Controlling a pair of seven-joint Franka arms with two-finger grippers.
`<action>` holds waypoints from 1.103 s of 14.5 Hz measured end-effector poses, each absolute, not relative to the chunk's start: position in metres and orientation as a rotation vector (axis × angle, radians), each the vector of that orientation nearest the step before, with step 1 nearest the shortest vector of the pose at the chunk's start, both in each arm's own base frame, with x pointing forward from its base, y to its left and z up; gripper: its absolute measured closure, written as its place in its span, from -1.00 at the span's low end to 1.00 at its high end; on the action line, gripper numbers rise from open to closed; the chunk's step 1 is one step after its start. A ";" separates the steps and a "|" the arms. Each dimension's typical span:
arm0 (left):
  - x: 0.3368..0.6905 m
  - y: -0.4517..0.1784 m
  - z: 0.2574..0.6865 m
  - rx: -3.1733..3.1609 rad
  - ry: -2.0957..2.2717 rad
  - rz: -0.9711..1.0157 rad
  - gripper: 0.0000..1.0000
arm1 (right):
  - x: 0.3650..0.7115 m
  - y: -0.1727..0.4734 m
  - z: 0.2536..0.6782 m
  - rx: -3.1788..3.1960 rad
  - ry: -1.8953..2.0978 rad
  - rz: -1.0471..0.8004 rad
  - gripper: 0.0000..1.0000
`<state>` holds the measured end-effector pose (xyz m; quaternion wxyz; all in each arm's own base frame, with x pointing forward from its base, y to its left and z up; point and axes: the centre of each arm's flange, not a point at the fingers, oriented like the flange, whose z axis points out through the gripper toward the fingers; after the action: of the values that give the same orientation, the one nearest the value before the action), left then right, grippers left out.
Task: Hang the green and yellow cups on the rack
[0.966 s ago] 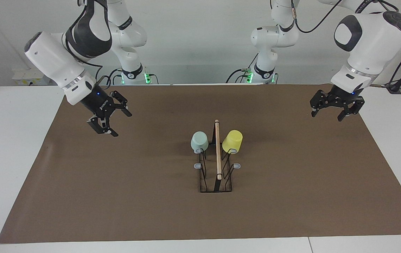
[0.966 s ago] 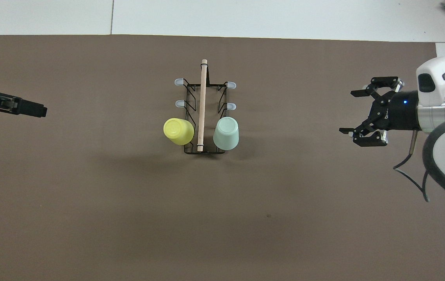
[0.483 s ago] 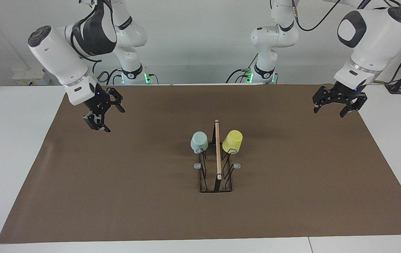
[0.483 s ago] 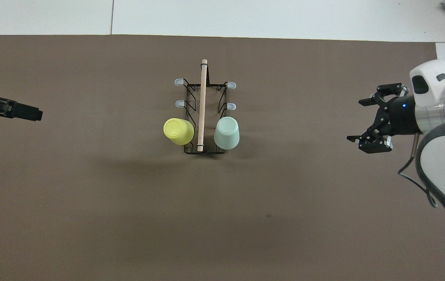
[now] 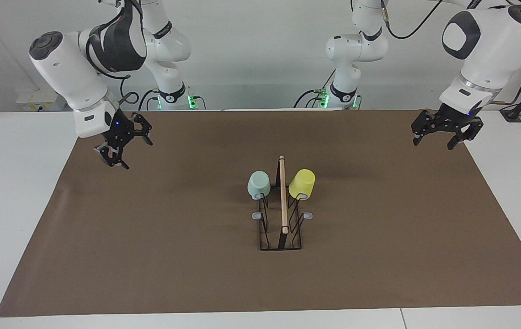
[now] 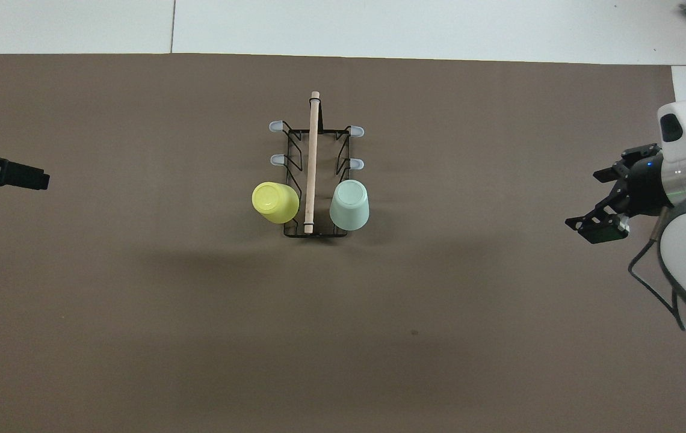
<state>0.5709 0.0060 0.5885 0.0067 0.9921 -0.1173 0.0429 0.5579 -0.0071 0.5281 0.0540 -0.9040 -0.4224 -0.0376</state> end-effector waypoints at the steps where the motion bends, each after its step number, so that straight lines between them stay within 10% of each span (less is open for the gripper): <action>1: 0.569 0.006 0.590 3.105 -0.364 0.133 -1.00 | 0.556 -0.014 0.535 -2.782 -1.238 -0.073 -1.00; 16: 0.563 0.016 0.604 3.127 -0.230 0.113 -1.00 | 0.556 -0.013 0.578 -3.124 -0.582 0.200 -1.00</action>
<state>0.5631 0.0163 0.6037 0.0020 0.9967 -0.0732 0.0361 0.5557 -0.0130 0.5779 -0.0211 -0.9810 -0.1827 0.0626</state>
